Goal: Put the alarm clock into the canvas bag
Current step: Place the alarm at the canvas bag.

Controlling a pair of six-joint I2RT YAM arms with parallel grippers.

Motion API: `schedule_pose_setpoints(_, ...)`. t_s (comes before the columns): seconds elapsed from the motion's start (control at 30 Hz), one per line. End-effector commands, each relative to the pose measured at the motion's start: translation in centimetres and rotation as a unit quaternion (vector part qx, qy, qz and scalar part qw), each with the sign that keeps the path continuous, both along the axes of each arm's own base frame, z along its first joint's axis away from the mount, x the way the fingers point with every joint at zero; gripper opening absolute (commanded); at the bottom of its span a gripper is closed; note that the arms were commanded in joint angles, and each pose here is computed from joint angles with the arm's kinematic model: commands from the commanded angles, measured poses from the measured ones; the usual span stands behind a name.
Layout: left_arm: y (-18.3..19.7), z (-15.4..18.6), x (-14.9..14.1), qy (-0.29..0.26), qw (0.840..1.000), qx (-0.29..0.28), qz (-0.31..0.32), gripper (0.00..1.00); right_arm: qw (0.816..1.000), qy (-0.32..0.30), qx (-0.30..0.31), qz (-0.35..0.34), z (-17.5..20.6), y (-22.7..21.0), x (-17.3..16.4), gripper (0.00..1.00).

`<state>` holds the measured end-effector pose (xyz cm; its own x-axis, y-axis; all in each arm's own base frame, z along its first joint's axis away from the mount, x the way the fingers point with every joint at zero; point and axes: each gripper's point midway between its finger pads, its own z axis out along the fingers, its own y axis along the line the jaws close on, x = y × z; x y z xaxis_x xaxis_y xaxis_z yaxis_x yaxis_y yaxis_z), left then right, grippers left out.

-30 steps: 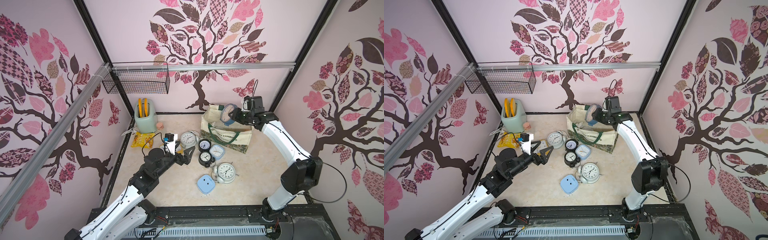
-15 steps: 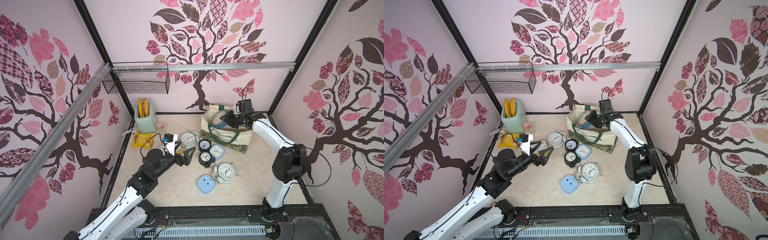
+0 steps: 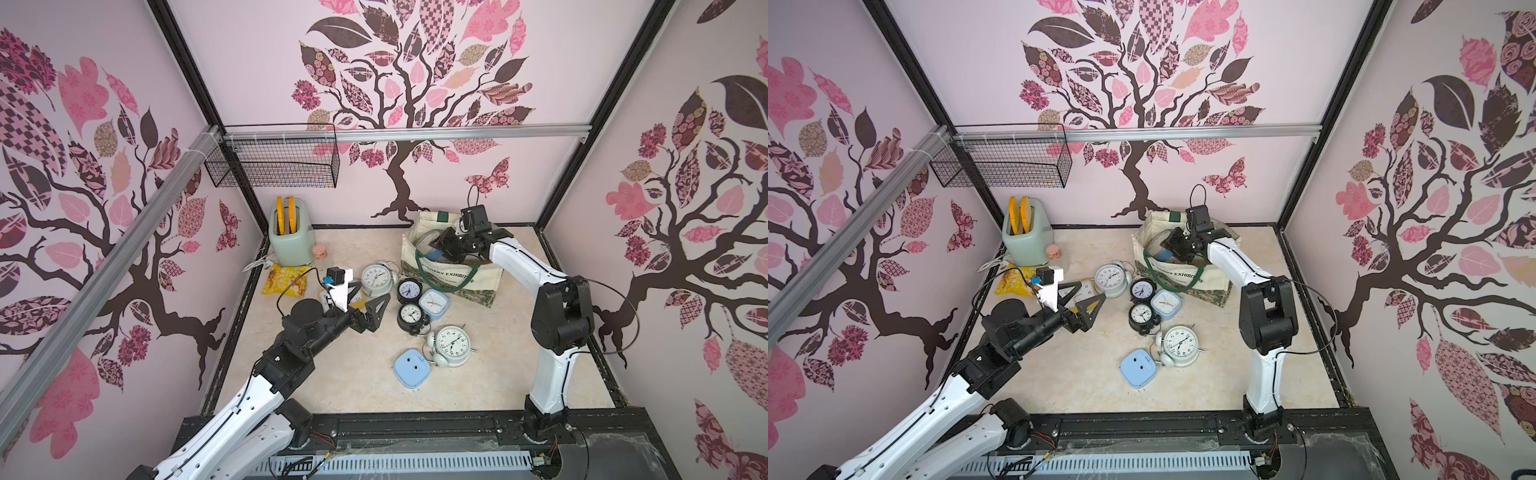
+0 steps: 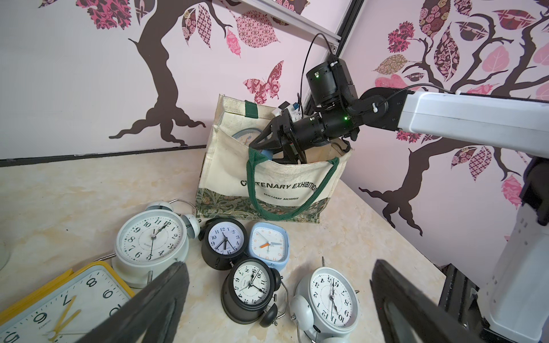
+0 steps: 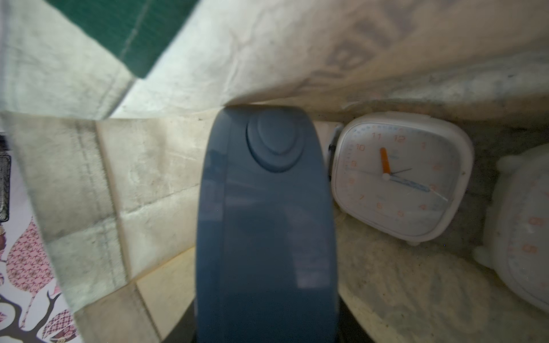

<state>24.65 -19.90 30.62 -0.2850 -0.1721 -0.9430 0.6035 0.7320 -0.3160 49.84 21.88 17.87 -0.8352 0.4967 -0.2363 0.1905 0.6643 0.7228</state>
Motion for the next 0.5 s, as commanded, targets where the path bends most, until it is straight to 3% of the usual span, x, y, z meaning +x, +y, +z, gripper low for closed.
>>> schedule_pose_setpoints(0.0, 0.3, 0.5, 0.1, -0.009, 1.000, -0.004, 0.005, 0.98, 1.000, 0.010, -0.013, 0.004, -1.0, 0.0, 1.1, 0.35)
schedule_pose_setpoints(0.2, 1.0, 0.0, 0.8, -0.001, 0.999, 0.005, 0.034, 0.98, 0.999, -0.012, -0.042, 0.015, 0.6, -0.6, 1.2, 0.68)
schedule_pose_setpoints(0.47, 3.3, -1.4, 2.6, 0.021, 0.993, 0.026, 0.110, 0.98, 0.994, -0.085, -0.067, 0.016, 6.3, -2.1, -1.1, 0.91)
